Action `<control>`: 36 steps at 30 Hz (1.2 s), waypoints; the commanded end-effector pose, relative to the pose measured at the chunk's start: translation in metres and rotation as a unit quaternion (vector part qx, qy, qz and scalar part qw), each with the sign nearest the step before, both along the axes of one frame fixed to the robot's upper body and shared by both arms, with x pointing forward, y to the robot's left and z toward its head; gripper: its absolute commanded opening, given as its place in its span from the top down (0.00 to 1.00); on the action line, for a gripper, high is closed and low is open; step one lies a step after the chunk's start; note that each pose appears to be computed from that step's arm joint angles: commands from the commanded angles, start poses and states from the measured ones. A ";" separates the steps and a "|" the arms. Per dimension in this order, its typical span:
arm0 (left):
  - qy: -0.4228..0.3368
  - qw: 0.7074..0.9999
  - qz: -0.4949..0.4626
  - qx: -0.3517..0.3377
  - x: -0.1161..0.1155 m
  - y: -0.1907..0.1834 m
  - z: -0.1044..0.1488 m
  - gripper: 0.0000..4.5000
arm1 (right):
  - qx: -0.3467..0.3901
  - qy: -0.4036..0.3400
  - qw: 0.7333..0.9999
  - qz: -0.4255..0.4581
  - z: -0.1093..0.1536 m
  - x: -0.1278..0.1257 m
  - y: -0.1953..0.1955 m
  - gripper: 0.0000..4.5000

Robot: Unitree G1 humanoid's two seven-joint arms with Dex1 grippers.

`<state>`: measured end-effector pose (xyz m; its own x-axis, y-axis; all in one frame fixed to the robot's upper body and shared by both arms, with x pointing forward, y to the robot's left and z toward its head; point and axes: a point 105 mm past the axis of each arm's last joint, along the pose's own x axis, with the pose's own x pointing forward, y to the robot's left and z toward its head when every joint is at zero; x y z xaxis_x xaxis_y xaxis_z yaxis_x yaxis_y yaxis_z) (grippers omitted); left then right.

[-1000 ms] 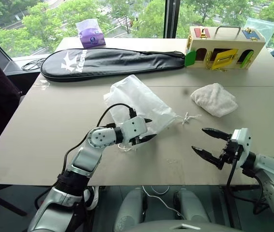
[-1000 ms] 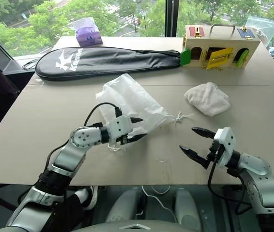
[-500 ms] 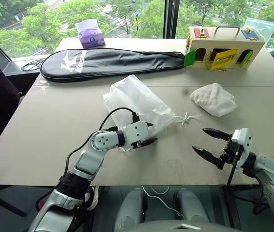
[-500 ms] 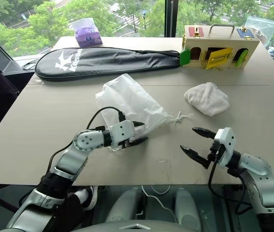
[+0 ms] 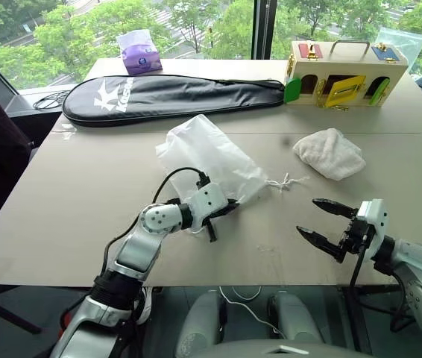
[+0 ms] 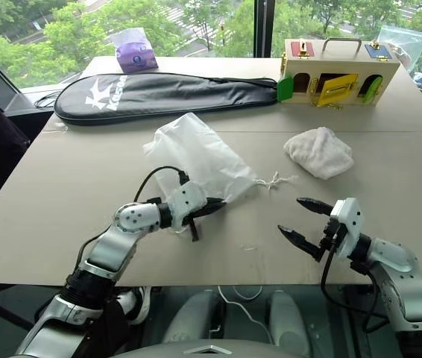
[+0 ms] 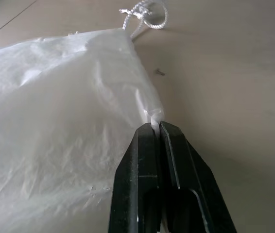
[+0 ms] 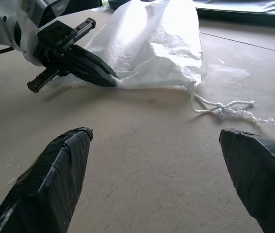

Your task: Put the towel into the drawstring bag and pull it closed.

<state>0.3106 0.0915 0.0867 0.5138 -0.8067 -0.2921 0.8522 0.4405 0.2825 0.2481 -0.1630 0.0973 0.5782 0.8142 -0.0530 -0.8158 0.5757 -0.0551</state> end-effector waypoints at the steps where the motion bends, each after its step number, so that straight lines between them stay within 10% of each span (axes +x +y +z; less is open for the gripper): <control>1: 0.012 0.997 0.023 -0.070 0.005 0.006 0.023 0.99 | 0.001 -0.028 1.000 0.000 0.012 0.001 0.000 0.00; 15: 0.214 0.919 0.063 -0.325 0.010 0.036 0.056 0.99 | 0.002 -0.029 1.000 0.005 0.013 0.003 0.003 0.00; 32: -0.131 0.989 -0.010 -0.061 0.045 0.054 0.159 0.99 | 0.084 -0.122 0.962 -0.231 0.071 0.070 -0.047 0.00; 36: -0.168 0.984 0.002 -0.059 0.053 0.050 0.177 0.99 | 0.010 -0.146 0.954 -0.263 0.078 0.086 -0.061 0.00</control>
